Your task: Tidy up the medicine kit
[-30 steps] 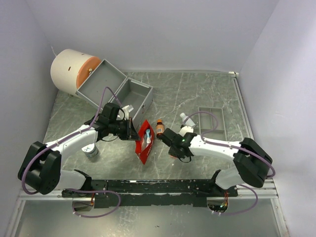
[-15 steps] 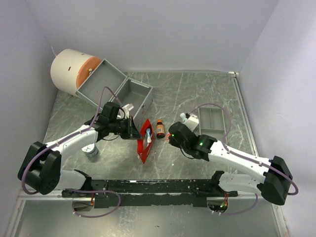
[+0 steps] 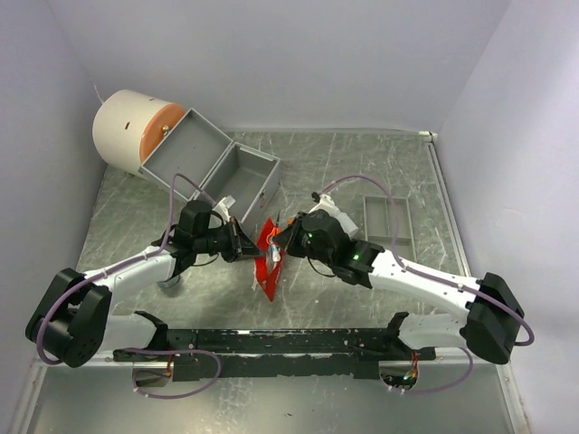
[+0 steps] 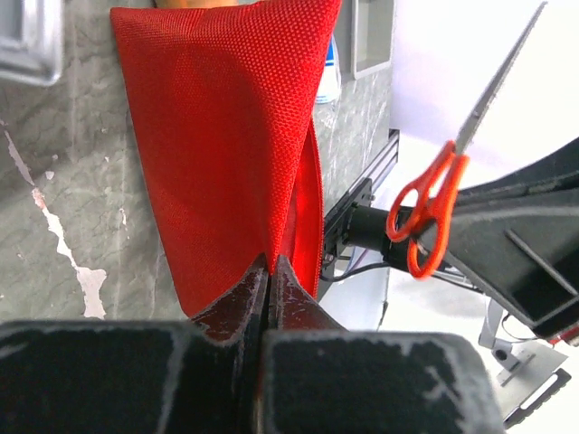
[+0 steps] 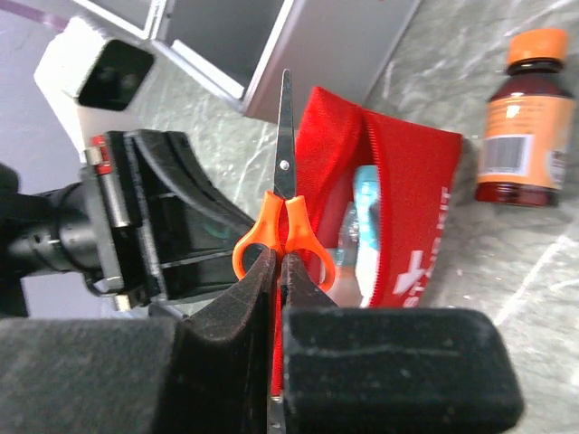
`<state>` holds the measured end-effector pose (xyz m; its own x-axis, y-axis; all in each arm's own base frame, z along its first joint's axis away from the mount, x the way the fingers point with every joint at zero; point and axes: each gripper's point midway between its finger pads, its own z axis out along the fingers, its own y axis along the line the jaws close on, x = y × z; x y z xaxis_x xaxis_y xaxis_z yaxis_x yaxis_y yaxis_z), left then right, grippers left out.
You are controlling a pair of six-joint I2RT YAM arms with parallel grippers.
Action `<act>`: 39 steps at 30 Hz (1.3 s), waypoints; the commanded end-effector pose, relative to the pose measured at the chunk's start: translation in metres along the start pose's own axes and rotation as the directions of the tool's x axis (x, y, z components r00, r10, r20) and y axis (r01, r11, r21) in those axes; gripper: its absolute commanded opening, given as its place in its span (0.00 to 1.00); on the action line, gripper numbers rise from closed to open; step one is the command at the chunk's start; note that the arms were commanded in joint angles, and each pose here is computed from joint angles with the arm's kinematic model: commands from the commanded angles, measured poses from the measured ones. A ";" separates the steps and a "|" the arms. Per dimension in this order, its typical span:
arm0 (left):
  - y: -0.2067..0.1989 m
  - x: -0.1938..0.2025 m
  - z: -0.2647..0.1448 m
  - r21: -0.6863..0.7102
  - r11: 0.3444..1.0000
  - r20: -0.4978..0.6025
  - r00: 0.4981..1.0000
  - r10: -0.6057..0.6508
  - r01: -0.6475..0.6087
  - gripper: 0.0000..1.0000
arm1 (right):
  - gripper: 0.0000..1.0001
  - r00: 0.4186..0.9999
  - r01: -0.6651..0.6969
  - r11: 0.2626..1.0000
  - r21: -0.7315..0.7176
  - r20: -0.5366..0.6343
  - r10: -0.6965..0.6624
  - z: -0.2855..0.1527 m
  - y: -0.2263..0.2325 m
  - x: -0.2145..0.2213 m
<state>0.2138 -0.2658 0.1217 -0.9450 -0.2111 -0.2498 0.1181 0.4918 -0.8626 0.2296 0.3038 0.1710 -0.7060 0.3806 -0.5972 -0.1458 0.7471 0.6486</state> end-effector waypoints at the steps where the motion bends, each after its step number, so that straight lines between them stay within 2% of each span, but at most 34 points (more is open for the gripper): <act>1: -0.011 -0.006 -0.002 0.070 0.997 0.049 0.999 -0.020 0.017 0.07 | 0.00 0.999 -0.021 0.989 -0.148 -0.043 0.015 0.003 0.033 0.005; 4: 0.017 -0.003 0.001 -0.053 0.998 0.052 0.999 -0.011 0.014 0.07 | 0.00 0.994 -0.060 0.983 -0.174 -0.104 0.042 0.009 0.033 0.023; 7: 0.025 0.000 0.000 -0.092 0.996 0.034 0.999 0.015 -0.012 0.07 | 0.00 0.986 -0.091 0.977 -0.191 -0.152 0.062 0.012 0.035 0.038; 15: 0.027 0.003 -0.001 -0.104 0.993 0.000 0.999 0.048 -0.048 0.07 | 0.00 0.977 -0.120 0.984 -0.130 -0.191 0.094 0.018 0.018 0.056; 25: 0.014 0.003 0.000 -0.043 0.997 -0.013 0.998 0.057 -0.058 0.07 | 0.00 0.962 -0.129 0.990 -0.052 -0.249 0.112 0.020 0.001 0.074; 39: 0.014 0.003 -0.001 -0.050 0.997 -0.010 0.998 0.057 -0.057 0.07 | 0.00 0.949 -0.166 0.982 0.091 -0.257 0.184 0.011 -0.029 0.082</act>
<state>0.2042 -0.2521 0.0910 -0.9505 -0.1860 -0.2490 0.0995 0.5770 -0.8106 0.1885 0.3305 0.1048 -0.8743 0.3327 -0.3535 -0.0177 0.7058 0.7081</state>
